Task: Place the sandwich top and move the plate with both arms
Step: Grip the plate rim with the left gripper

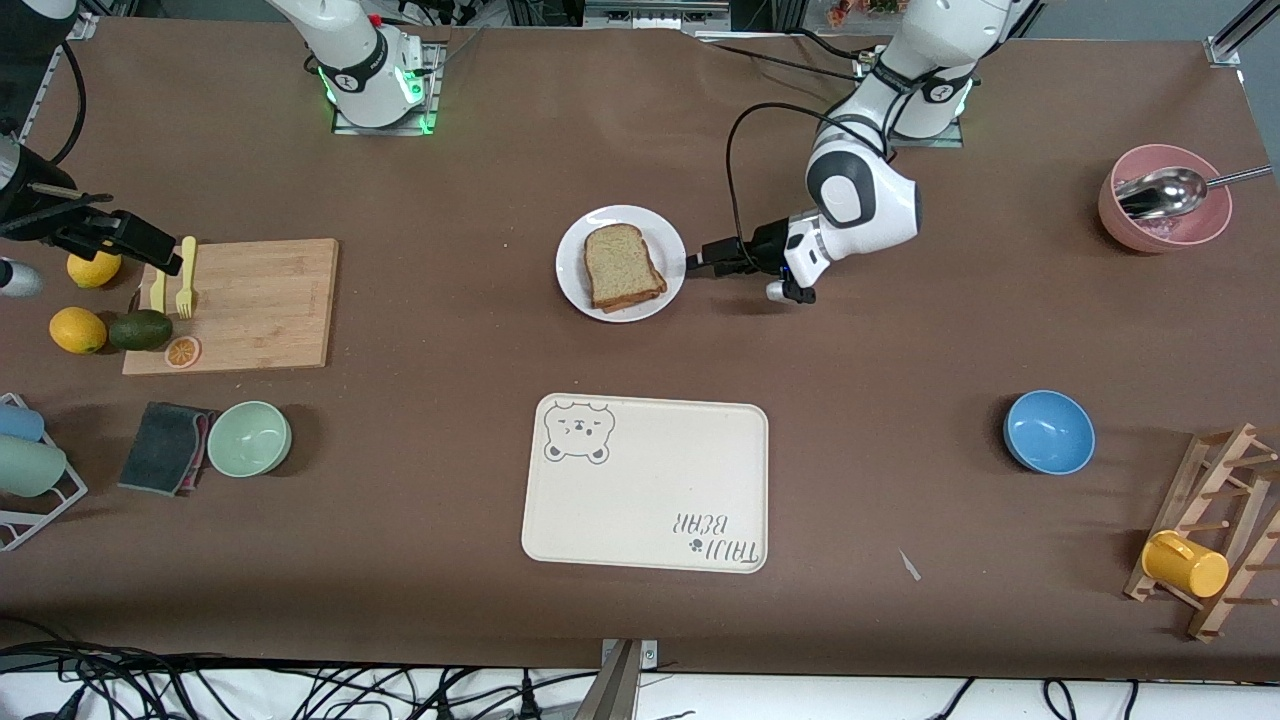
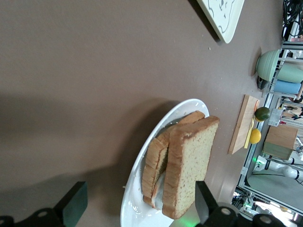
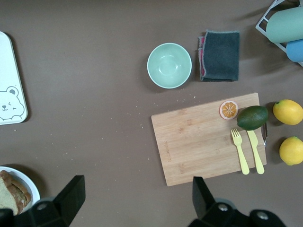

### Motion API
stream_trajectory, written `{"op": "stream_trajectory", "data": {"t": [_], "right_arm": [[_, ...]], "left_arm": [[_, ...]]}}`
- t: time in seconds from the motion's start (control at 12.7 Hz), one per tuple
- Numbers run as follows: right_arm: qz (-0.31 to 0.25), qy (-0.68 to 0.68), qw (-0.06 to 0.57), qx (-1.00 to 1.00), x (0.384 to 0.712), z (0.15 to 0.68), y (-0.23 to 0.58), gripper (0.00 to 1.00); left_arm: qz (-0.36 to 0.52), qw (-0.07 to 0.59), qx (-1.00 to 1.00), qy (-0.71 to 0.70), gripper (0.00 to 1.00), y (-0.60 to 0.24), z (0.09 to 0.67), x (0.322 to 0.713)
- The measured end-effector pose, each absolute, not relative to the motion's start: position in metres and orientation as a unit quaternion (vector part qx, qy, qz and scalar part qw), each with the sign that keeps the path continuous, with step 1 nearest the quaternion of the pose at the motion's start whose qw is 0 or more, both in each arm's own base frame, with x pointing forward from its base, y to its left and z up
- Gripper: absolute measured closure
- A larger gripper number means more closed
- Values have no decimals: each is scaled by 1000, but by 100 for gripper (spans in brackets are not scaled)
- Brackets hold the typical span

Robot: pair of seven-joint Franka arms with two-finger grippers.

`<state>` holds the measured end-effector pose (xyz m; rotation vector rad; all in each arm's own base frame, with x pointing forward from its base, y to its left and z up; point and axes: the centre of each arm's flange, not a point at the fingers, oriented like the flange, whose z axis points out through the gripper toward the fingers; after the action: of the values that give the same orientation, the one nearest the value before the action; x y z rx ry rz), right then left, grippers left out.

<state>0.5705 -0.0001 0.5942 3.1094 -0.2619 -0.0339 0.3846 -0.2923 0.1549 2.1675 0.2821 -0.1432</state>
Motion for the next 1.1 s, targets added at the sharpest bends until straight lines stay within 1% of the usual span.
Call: {"op": "stream_trajectory", "data": {"t": [0.32,0.87,0.95,1.1], "right_arm": [[-11,-84,10,996,570,594,0,0],[-11,-84,10,996,570,594,0,0],[-11,-84,10,996,570,594,0,0],[-11,-84,10,996,570,594,0,0]], "left_arm": [[-47,466,877,110,0,-308,134,361],[-60,464,878,99,0,-321,129,347],[-64,465,877,102,0,-324,130,344],[-67,468,875,107,5,-330,130,339]]}}
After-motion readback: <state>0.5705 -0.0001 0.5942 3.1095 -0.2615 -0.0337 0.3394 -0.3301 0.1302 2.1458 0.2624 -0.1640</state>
